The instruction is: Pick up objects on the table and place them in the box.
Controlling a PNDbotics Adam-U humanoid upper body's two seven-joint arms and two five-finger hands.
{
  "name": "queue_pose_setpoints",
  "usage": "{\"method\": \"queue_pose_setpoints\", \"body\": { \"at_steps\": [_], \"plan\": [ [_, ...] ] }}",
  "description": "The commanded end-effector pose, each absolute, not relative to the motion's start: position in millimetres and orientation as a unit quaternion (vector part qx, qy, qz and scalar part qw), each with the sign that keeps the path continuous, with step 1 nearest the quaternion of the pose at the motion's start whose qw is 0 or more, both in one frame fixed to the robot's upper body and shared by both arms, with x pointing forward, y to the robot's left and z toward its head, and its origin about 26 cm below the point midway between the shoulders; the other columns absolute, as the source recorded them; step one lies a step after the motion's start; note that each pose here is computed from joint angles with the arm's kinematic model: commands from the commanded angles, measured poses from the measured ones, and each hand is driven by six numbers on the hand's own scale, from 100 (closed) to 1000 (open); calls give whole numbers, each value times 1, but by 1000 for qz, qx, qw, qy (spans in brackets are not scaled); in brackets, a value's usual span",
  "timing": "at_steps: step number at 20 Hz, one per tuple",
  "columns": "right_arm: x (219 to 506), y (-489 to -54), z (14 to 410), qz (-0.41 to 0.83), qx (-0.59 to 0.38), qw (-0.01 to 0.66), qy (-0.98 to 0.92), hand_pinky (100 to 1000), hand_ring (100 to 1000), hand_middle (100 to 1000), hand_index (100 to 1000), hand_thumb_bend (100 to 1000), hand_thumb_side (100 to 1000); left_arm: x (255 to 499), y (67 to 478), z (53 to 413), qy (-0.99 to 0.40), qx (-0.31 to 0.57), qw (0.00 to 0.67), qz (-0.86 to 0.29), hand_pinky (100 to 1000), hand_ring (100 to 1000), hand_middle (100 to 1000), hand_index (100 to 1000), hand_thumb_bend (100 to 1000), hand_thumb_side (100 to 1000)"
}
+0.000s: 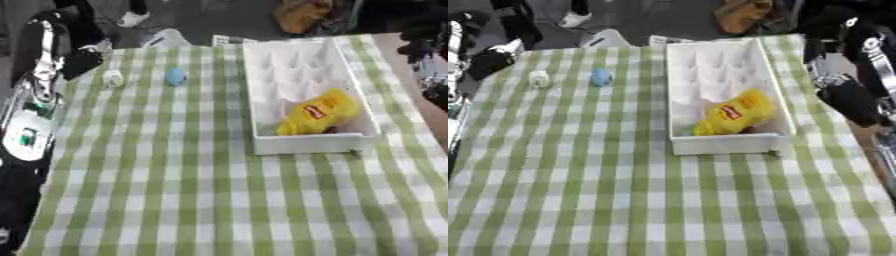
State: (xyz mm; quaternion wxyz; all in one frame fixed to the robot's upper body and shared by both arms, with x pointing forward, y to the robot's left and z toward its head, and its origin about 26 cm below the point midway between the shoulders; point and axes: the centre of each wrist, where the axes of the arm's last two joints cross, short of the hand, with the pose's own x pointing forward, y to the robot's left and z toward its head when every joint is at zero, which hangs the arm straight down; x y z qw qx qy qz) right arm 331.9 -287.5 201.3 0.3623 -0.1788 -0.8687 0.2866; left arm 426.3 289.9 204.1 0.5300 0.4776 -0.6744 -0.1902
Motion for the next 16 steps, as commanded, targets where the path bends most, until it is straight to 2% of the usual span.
{"method": "queue_pose_setpoints", "body": {
  "at_steps": [1,8,16],
  "plan": [
    [331,-289,209,293,-181,351,-870,738,793,784,948,165,539,435,309,224,-641,519,526,-210,744,794,759,835,689,498],
    [331,-289,208,297,-181,353,-869,738,792,784,948,165,539,454,340,231,-567,570,546,-234,755,809,783,862,690,440],
    [331,-289,207,300,-179,354,-868,738,791,782,948,164,539,468,359,227,-499,609,558,-262,768,828,826,897,725,422]
  ]
}}
